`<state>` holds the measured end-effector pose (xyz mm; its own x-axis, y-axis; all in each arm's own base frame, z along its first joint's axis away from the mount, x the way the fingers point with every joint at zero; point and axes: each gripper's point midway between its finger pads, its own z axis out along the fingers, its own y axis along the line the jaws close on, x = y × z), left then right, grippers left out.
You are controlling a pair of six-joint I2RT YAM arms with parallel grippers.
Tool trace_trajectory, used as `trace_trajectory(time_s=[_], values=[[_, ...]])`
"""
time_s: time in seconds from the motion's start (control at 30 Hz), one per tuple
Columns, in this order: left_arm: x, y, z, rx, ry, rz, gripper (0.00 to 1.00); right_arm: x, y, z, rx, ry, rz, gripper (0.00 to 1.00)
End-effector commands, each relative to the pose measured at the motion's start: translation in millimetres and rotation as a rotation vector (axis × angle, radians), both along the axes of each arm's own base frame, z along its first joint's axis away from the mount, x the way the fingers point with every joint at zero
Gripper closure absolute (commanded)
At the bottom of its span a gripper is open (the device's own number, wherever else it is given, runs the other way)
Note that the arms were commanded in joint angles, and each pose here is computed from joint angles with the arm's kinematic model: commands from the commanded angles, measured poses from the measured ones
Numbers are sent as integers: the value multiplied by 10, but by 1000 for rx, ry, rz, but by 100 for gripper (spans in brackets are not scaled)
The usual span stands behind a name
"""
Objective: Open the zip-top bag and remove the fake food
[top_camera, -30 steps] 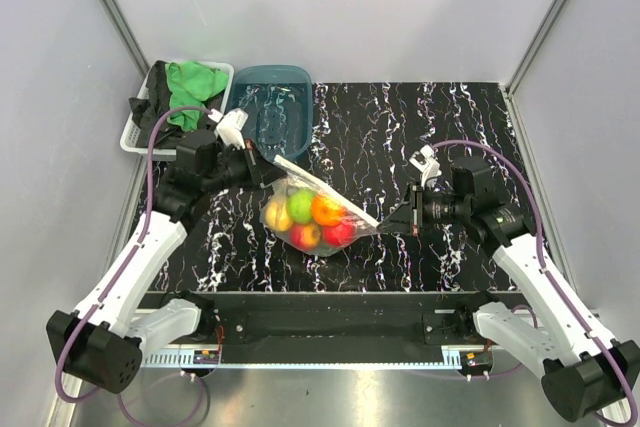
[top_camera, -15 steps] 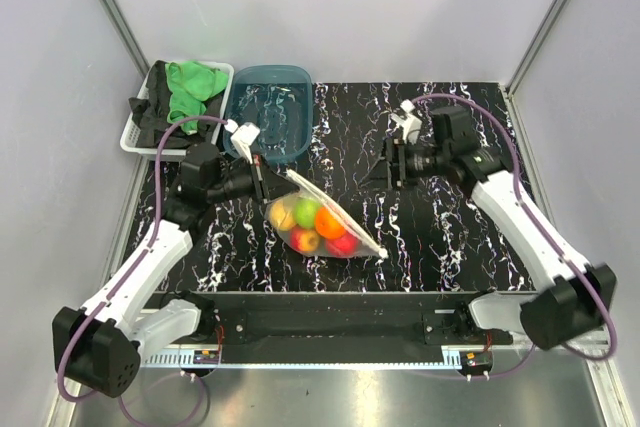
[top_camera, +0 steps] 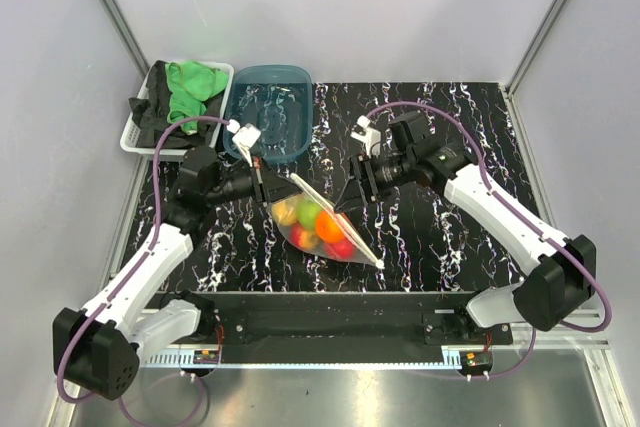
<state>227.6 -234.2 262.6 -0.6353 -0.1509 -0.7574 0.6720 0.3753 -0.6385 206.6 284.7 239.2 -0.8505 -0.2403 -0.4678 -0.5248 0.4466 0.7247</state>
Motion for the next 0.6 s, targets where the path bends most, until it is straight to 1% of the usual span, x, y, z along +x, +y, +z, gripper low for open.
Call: trace_trajectory(time_s=[0.0, 0.03, 0.3, 0.33, 0.43, 0.47, 0.53, 0.57], values=[[33, -46, 228, -35, -81, -31, 100, -13, 88, 98, 10, -90, 21, 39], [39, -49, 233, -36, -78, -31, 100, 3, 99, 63, -1, -88, 17, 41], [97, -70, 259, -47, -45, -17, 100, -63, 203, -27, -28, -80, 44, 50], [108, -81, 252, -48, -34, -17, 100, -66, 196, -44, -33, -76, 39, 57], [171, -84, 305, -46, -25, 6, 100, -47, 152, -83, -63, -83, 12, 69], [182, -84, 360, -44, -27, 12, 100, -43, 140, -90, -68, -81, 4, 79], [255, -75, 379, -23, -24, 62, 94, -27, 98, -71, -86, -89, -26, 89], [262, -73, 409, -9, -19, 73, 91, -11, 78, -53, -96, -87, -52, 100]])
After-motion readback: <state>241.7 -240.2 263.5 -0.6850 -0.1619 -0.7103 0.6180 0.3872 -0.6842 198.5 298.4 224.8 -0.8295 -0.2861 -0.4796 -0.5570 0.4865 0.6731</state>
